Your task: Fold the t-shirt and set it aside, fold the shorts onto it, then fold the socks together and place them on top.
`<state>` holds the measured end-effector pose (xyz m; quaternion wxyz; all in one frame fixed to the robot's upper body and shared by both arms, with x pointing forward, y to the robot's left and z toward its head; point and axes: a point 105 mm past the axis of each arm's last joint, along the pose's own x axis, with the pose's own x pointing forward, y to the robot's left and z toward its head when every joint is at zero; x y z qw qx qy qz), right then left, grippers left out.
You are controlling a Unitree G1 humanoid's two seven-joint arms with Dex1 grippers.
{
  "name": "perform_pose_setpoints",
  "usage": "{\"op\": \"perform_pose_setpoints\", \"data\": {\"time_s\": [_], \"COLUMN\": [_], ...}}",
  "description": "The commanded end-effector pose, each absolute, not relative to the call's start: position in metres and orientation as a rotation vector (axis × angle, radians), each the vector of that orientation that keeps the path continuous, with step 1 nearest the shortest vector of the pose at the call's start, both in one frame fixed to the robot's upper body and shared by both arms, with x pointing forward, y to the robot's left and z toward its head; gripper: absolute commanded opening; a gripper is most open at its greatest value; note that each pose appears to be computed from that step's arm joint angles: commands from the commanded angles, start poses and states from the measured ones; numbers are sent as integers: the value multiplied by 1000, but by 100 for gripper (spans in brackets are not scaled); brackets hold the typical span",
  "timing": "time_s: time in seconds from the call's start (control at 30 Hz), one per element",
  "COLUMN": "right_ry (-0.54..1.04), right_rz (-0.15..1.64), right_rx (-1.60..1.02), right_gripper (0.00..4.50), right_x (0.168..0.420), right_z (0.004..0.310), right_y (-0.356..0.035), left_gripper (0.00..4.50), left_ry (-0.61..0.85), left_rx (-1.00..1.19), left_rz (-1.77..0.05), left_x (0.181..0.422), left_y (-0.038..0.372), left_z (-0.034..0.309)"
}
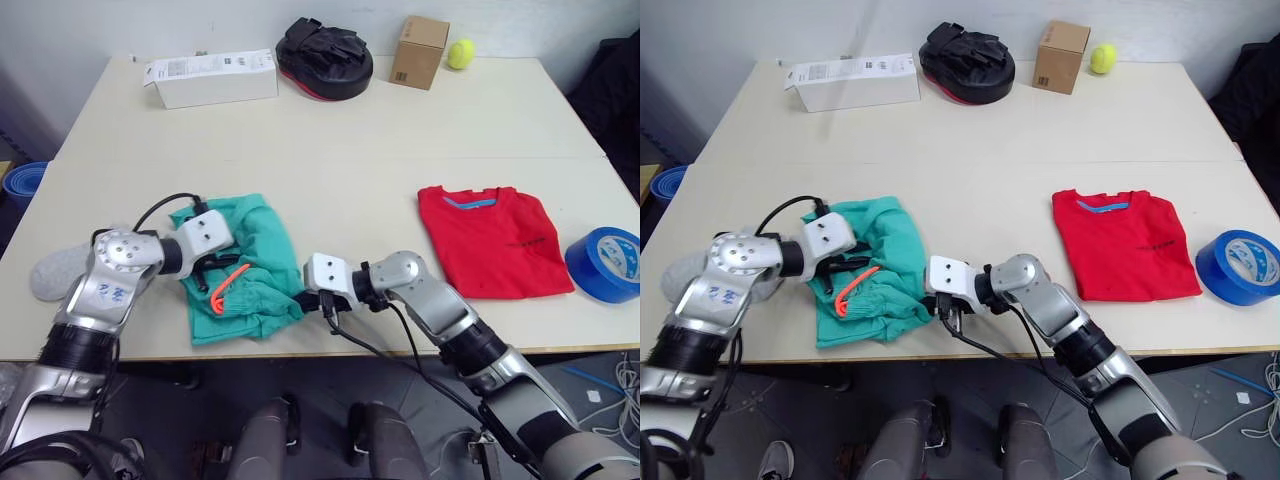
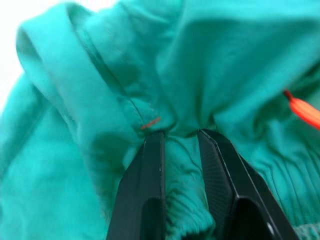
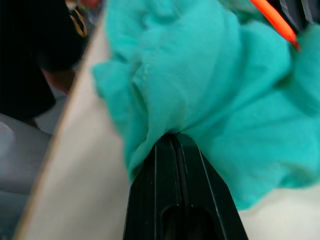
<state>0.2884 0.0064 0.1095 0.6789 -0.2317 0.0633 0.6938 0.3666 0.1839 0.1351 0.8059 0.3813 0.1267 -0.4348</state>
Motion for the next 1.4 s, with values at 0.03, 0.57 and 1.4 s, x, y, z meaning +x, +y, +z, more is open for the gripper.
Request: {"op": "perform_pose_setpoints", "data": {"time_s": [0.03,0.57,1.4], "right_ry": [47,-103,-7], "right_rz": [1546,1440,1110], "right_rx": [-521,-434,-585], "right_gripper": [0,0,0], "right_x": [287,332,402], "right_z": [129,190,160], "right_y": [9,25,77], "left_gripper": [107,107,107], "left_ry": [310,183,420], "left_rx": [849,666,614], "left_rz": [-1013,-1023,-778], "left_x": [370,314,290], "left_y": [174,217,238], "left_z": [117,207,123]}}
